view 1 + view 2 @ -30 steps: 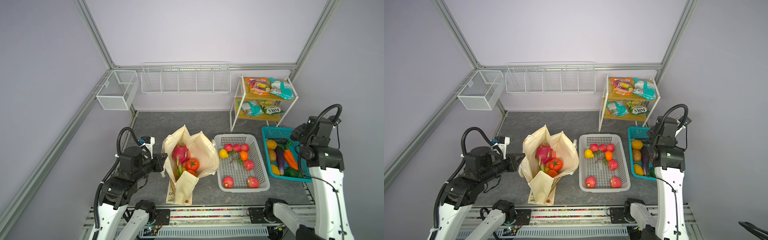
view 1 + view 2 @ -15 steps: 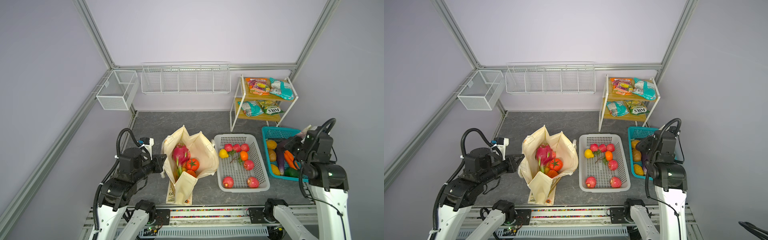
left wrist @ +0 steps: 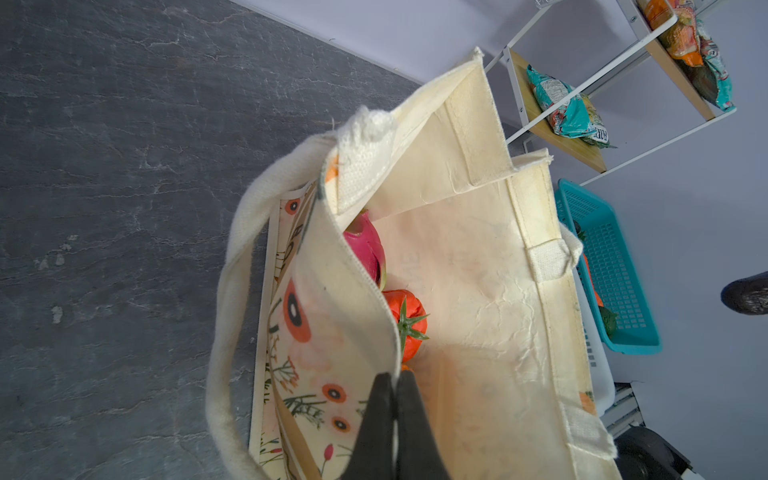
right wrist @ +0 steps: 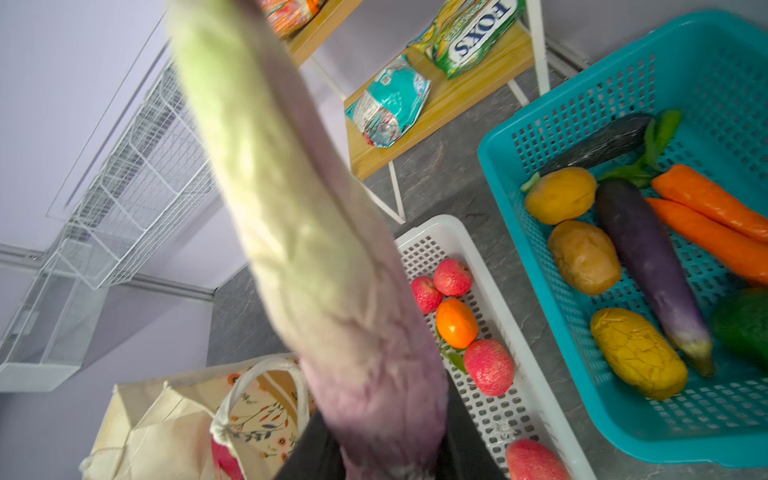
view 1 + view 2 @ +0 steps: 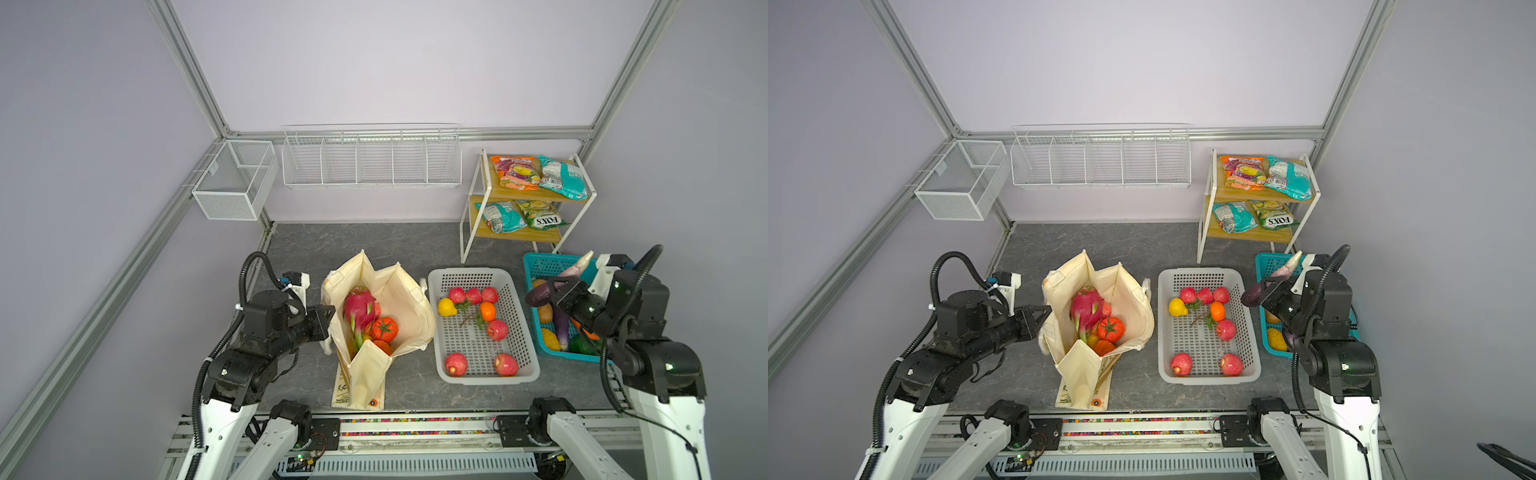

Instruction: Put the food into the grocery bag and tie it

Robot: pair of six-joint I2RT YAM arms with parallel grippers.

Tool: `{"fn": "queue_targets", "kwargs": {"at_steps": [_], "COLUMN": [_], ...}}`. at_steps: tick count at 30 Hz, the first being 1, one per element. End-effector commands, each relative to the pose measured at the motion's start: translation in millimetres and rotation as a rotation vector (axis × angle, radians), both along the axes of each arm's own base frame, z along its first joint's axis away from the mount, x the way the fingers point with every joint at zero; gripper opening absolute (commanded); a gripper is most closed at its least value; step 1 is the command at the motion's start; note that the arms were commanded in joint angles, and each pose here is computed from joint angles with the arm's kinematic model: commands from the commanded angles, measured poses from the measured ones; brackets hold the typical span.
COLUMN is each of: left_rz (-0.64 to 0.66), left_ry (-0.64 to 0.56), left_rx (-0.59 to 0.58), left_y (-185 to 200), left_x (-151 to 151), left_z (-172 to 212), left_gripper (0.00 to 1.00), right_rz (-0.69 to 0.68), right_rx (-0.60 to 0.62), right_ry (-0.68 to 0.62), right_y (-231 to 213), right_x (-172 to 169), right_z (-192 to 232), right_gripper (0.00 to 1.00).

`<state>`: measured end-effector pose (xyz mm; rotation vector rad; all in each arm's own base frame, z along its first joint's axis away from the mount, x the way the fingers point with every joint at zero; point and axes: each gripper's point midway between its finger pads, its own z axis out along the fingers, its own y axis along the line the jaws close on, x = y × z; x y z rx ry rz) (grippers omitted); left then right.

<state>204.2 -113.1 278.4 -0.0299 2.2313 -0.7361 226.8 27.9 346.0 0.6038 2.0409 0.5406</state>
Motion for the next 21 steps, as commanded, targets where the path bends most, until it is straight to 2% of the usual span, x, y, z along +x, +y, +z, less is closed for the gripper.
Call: {"fn": "queue_targets", "kwargs": {"at_steps": [1, 8, 13, 21], "left_rz": [-0.016, 0.000, 0.002, -0.004], "left_ry": [0.067, 0.042, 0.036, 0.029], "left_rx": [0.018, 0.013, 0.026, 0.019], "left_y": [-1, 1, 3, 4], "left_x": [-4, -4, -6, -11], "left_z": [-11, 0, 4, 8], "left_gripper": [0.00, 0.00, 0.00, 0.00], "right_rz": [0.093, 0.300, 0.491, 0.784], "right_rx": [0.071, 0.109, 0.012, -0.130], "right_ry": [-0.071, -0.103, -0.131, -0.193], "right_y": [23, 80, 153, 280], "right_x": [0, 9, 11, -6], "right_z": [21, 35, 39, 43], "right_gripper": [0.24, 0.24, 0.24, 0.24]}}
